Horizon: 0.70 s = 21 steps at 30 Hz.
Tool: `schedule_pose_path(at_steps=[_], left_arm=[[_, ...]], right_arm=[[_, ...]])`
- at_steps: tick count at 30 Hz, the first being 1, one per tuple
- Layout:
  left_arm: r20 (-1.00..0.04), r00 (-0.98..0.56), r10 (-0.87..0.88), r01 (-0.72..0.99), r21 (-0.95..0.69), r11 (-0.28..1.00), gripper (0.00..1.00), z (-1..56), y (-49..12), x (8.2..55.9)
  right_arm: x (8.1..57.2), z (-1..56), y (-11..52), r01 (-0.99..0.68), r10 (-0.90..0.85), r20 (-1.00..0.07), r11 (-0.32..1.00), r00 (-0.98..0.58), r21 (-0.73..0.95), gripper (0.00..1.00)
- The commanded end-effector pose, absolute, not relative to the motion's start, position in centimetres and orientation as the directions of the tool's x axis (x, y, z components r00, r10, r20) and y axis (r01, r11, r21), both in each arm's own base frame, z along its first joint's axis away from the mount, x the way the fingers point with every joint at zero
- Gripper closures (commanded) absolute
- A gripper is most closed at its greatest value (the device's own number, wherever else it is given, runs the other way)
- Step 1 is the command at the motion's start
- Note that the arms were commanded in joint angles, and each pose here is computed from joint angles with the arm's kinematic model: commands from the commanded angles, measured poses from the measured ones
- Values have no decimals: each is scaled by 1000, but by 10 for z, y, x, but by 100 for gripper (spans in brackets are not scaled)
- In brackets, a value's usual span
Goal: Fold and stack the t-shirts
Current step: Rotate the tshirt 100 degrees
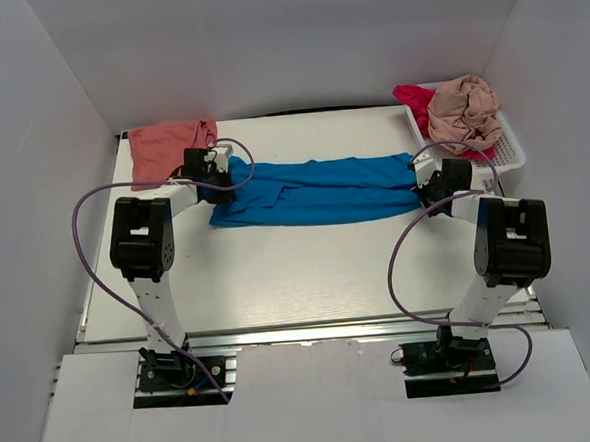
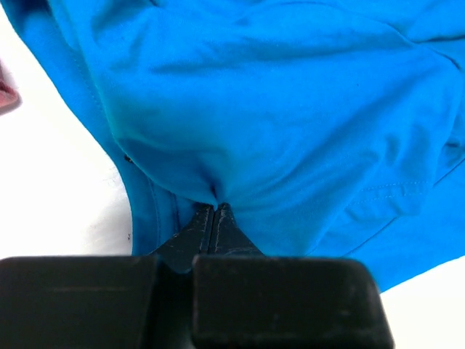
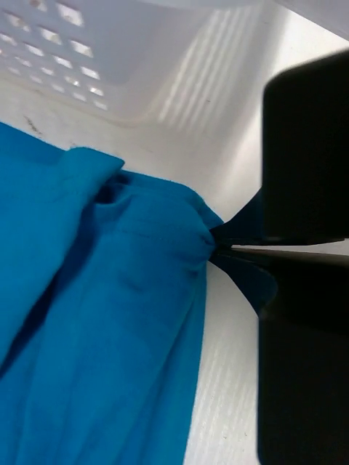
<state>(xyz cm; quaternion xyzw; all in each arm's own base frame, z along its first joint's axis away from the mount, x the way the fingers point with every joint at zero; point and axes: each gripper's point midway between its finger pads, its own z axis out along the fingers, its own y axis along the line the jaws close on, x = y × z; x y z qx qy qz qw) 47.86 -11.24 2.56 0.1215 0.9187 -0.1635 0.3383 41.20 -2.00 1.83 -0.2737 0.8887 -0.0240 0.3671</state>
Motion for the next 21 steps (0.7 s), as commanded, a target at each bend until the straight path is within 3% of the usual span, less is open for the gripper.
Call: schedule_pose_path(at_steps=[1, 7, 11, 13, 15, 16, 18, 21], left_arm=[[-667, -732, 138, 326, -164, 931, 100, 32, -104, 488], [-693, -706, 146, 311, -118, 943, 100, 43, -99, 515], [-696, -704, 140, 299, -112, 948, 100, 33, -100, 541], [-735, -667, 119, 291, -110, 950, 100, 42, -103, 561], [-738, -669, 94, 281, -133, 950, 100, 27, -108, 577], [-772, -632, 70, 275, -140, 951, 100, 46, -113, 600], [-727, -686, 41, 253, -185, 950, 100, 11, -123, 610], [-777, -629, 30, 253, -168, 953, 100, 16, -135, 641]], right_arm=[[380, -14, -14, -521, -496, -534, 845, -685, -118, 100], [355, 1, 6, -595, -507, -506, 804, -698, 15, 100], [296, 26, 46, -708, -560, -465, 659, -686, 252, 100], [279, 39, 66, -752, -577, -495, 584, -649, 304, 100], [257, 40, 90, -807, -637, -498, 503, -588, 309, 100], [252, 38, 98, -828, -660, -501, 478, -559, 293, 100], [239, 23, 123, -886, -728, -506, 405, -462, 226, 100], [222, 12, 161, -947, -797, -511, 280, -322, 160, 100]])
